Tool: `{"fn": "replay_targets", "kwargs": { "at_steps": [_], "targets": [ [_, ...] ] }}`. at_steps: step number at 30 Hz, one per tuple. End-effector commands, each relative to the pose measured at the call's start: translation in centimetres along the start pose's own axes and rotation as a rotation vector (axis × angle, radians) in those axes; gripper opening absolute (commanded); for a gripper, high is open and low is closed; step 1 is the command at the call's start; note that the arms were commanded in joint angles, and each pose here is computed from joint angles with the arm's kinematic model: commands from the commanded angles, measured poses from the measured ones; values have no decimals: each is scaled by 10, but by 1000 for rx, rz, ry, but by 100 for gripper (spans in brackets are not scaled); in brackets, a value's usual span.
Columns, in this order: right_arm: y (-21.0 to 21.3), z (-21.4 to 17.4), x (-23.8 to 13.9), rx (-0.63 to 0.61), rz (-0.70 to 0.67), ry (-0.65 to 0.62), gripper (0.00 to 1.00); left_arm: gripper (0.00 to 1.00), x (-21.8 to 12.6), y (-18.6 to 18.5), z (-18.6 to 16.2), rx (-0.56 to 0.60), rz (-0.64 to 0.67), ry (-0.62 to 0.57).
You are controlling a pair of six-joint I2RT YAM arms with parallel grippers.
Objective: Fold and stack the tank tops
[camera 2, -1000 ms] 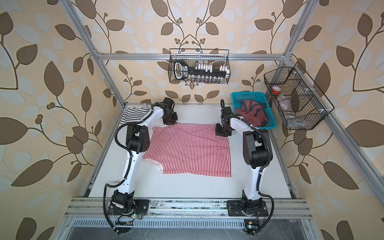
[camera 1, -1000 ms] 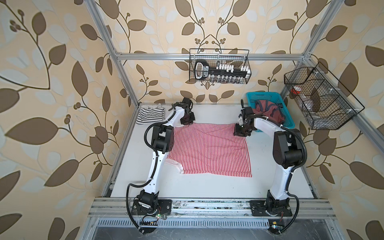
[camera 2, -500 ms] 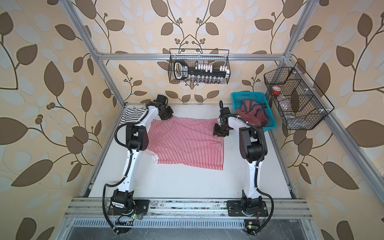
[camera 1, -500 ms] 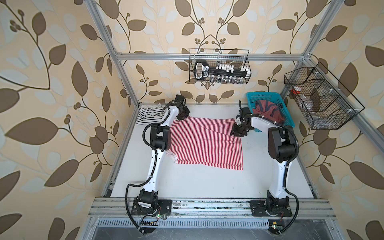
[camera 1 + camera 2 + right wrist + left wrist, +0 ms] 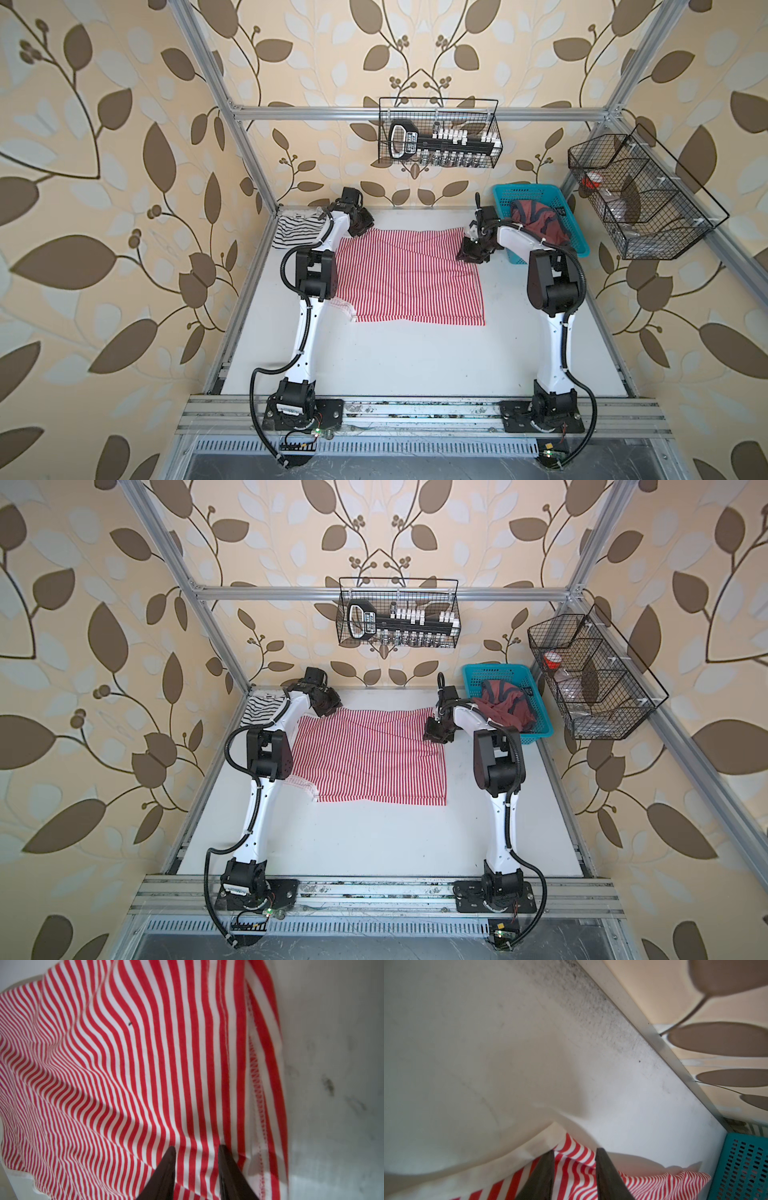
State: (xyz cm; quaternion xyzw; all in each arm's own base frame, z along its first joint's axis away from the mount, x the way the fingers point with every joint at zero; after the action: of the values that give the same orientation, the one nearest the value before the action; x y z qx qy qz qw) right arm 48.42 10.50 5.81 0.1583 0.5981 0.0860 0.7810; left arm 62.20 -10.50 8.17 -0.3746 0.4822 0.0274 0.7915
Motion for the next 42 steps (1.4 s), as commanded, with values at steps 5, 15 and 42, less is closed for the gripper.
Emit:
{"fn": "replay_targets", "kwargs": {
  "at_steps": [5, 15, 42],
  "targets": [
    [35, -26, -83, -80, 73, -133, 40, 41, -194, -49, -8, 214, 1, -143],
    [12, -152, -84, -143, -119, -12, 43, 31, -258, 35, -172, 389, 330, 59],
    [-33, -224, -64, 4, -180, 30, 50, 48, -177, 159, -260, 183, 444, 208]
  ]
}}
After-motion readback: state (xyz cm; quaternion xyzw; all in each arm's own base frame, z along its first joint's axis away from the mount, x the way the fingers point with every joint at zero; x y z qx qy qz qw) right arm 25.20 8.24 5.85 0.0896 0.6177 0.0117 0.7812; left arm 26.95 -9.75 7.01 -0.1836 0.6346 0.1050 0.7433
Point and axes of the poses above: each gripper's point midway between its finger pads, its own x axis out along the fingers, its own y axis along the line the jaws close on, z = x × y, the point moved 3 cm from there along -x, back along the fingers, and after that the axes turned 3 degrees about -x, right-handed, at the moved point
